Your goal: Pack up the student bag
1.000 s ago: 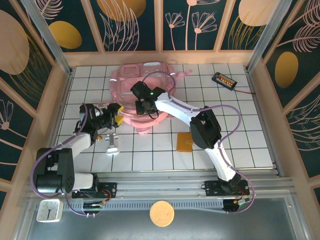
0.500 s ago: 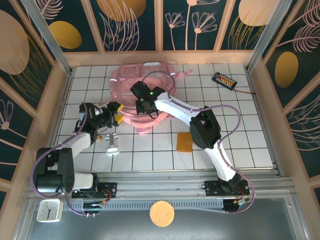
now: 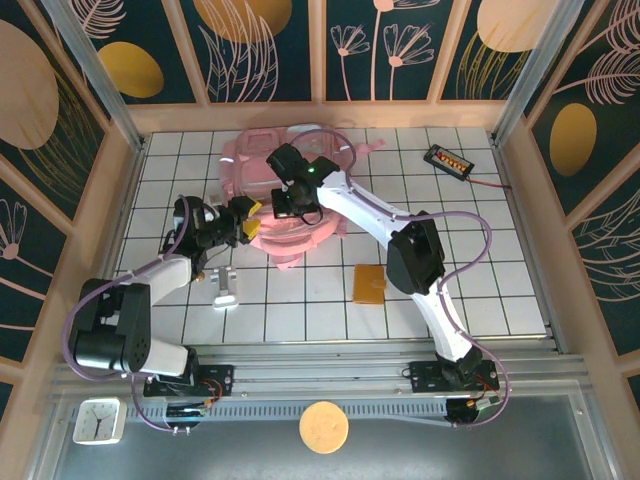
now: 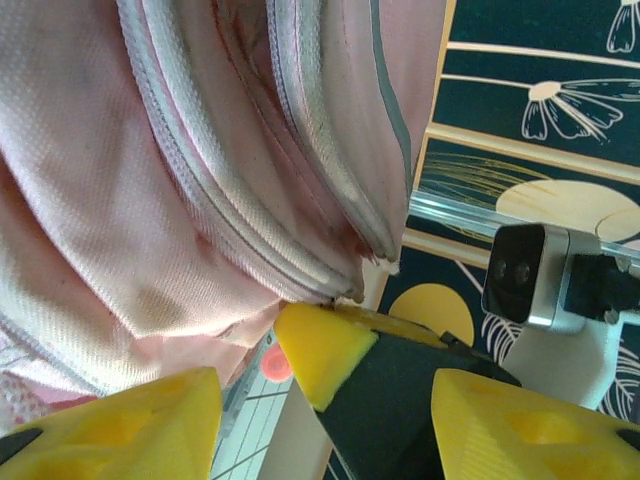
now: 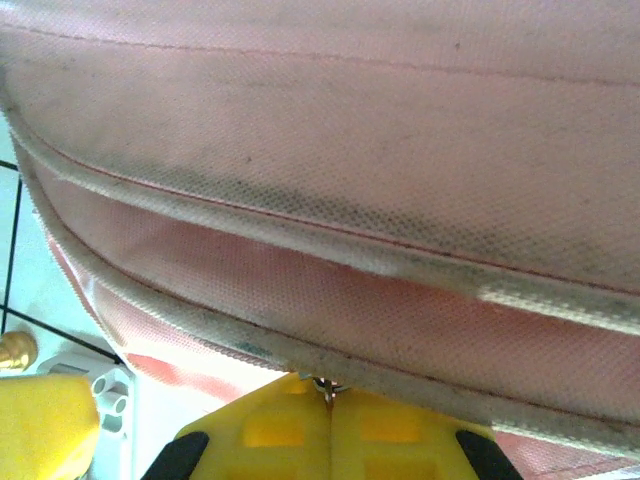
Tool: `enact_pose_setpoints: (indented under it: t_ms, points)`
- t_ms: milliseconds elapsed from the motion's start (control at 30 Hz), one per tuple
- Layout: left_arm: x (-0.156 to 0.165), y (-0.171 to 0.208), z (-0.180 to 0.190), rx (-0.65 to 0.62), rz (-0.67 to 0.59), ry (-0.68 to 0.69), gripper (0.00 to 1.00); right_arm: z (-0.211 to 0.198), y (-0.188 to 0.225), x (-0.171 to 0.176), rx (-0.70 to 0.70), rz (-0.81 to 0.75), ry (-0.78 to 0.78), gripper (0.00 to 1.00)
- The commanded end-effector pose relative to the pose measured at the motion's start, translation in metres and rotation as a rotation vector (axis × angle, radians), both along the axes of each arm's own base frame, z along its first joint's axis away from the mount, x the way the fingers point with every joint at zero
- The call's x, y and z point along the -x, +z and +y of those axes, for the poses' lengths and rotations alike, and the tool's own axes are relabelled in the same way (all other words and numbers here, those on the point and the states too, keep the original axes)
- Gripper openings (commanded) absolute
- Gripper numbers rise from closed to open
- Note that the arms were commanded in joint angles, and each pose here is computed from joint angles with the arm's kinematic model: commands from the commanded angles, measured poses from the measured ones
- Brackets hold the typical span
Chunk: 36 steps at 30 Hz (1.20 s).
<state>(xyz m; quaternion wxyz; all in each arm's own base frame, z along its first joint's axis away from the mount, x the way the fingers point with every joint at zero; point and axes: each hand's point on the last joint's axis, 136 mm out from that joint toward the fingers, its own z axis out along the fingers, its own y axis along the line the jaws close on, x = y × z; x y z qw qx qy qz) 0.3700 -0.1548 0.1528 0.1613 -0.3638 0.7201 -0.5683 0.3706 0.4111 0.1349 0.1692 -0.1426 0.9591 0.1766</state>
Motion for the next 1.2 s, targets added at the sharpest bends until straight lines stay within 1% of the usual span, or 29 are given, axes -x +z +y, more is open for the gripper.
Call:
enact_pose_setpoints:
  t_ms: [0,200,400,500,600,633,700,733,767,800,900,1033,1167]
  points:
    - [-0.015,0.014,0.001,0.055,-0.040,0.053,0.57,0.011,0.048,0.008,-0.108,-0.035,0.058,0.00]
    - [-0.023,0.005,-0.007,0.061,-0.018,0.039,0.56,0.018,0.047,0.014,-0.124,-0.022,0.081,0.00]
    - [-0.024,-0.011,-0.007,0.083,0.022,0.058,0.51,0.024,0.042,0.022,-0.120,-0.011,0.110,0.00]
    - [-0.029,-0.015,-0.009,0.084,0.031,0.055,0.51,0.028,0.039,0.029,-0.116,-0.009,0.138,0.00]
    - [-0.035,-0.018,-0.011,0.081,0.036,0.055,0.48,0.032,0.036,0.036,-0.118,0.000,0.163,0.00]
    - [-0.037,-0.019,-0.011,0.081,0.037,0.056,0.45,0.033,0.034,0.038,-0.118,0.006,0.168,0.00]
    - [-0.038,-0.023,-0.011,0.084,0.042,0.058,0.31,0.031,0.032,0.039,-0.112,0.011,0.172,0.00]
    - [-0.038,-0.024,-0.011,0.085,0.046,0.058,0.21,0.030,0.031,0.039,-0.104,0.010,0.172,0.00]
    - [-0.038,-0.025,-0.011,0.083,0.047,0.059,0.09,0.026,0.030,0.037,-0.092,0.006,0.169,0.00]
    - [-0.037,-0.026,-0.010,0.078,0.046,0.062,0.00,0.023,0.030,0.036,-0.079,0.005,0.165,0.00]
    - [-0.034,-0.026,-0.005,0.038,0.043,0.075,0.00,-0.003,0.024,0.027,-0.020,0.020,0.126,0.00]
    - [-0.032,-0.025,0.005,-0.009,0.034,0.080,0.00,-0.053,0.014,0.017,0.051,0.037,0.071,0.00]
    - [-0.032,-0.020,0.024,-0.047,0.021,0.109,0.00,-0.099,0.012,0.006,0.046,0.048,0.016,0.00]
